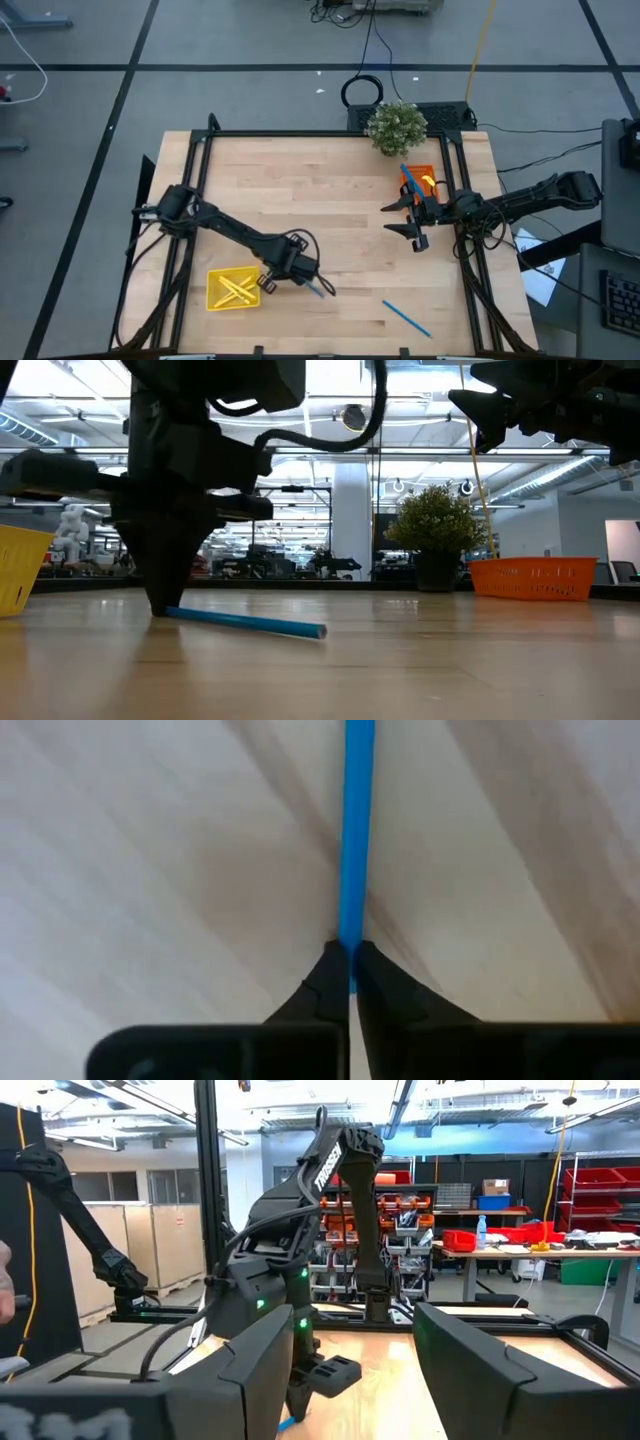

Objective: Sort pens & pencils
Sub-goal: Put the left blue pencil into the orange bin

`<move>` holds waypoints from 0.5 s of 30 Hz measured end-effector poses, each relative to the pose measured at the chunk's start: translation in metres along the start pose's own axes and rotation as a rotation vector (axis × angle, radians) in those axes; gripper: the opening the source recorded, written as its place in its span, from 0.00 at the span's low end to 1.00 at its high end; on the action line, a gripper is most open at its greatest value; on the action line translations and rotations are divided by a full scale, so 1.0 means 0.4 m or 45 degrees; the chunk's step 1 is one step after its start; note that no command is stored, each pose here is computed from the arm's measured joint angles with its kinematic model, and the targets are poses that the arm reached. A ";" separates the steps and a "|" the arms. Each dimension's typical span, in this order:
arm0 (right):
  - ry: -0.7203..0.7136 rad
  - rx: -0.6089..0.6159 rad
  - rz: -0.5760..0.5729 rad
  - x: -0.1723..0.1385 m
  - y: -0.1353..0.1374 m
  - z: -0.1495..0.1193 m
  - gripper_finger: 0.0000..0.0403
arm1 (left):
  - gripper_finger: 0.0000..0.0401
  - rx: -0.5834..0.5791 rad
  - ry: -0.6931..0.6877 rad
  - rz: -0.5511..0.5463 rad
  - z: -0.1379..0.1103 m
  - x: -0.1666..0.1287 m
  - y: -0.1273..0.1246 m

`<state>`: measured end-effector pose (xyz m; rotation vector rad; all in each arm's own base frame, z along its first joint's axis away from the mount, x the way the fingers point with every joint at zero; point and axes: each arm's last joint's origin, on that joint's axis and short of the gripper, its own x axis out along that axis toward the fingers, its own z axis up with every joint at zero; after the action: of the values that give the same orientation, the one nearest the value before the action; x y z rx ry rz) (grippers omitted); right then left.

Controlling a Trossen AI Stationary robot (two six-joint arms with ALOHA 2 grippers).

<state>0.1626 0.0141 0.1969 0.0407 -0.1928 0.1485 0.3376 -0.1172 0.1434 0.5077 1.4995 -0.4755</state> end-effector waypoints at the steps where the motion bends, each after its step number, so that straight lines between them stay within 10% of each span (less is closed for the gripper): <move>1: 0.000 0.000 0.000 0.000 0.000 0.000 0.49 | 0.01 -0.014 -0.004 0.013 -0.003 -0.007 0.001; 15: 0.001 0.000 0.000 0.000 0.000 0.000 0.49 | 0.00 -0.203 -0.277 0.256 -0.067 -0.221 0.026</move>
<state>0.1626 0.0140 0.1968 0.0409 -0.1920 0.1482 0.3203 -0.0944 0.2317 0.4600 1.2509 -0.2430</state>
